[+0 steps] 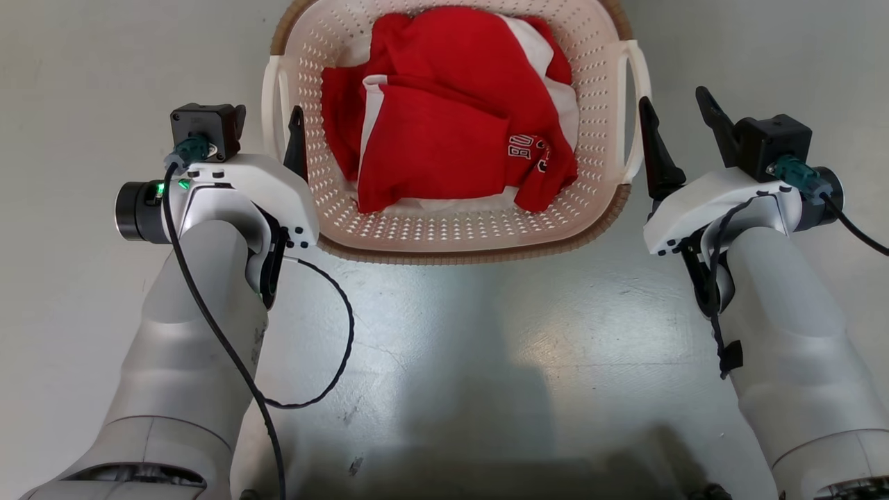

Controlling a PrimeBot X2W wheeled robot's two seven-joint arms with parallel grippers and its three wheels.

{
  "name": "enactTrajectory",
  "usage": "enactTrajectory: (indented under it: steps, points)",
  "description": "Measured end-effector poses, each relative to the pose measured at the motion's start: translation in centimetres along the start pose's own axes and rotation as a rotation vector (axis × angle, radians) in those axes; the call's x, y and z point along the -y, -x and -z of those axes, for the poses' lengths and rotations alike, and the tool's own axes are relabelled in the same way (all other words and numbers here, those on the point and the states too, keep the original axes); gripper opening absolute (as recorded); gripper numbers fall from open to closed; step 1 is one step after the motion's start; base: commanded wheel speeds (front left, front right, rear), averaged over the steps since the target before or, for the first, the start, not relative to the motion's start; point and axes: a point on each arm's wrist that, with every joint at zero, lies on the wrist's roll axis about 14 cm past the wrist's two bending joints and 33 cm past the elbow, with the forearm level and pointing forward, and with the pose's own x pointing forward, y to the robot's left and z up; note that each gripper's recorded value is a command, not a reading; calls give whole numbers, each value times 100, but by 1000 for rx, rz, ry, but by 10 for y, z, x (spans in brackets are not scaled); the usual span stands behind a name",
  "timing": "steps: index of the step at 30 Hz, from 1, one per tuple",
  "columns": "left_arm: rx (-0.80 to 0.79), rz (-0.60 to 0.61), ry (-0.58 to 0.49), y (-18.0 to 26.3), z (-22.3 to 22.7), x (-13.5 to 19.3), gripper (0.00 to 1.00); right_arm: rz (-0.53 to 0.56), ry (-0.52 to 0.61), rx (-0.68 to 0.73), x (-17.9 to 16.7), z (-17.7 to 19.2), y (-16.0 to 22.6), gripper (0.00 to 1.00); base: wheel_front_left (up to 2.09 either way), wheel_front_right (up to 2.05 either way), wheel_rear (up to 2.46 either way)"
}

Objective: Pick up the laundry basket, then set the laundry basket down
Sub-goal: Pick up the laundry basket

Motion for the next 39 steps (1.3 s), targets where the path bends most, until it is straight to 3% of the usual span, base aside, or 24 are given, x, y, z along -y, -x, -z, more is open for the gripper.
enactTrajectory:
  steps: [19, 24, 39]
  points:
    - [-22, 25, -50, -14, 8, 3, 100, -41, -27, -95, -15, 34, -20, 100, 0, 0, 0]
    - [-38, 37, -69, -15, 10, 6, 100, -46, -27, -67, -17, 21, -29, 100, 0, 0, 0]
    - [-69, 54, -87, -17, 16, 11, 100, -53, -35, -95, -18, 30, -26, 100, 0, 0, 0]
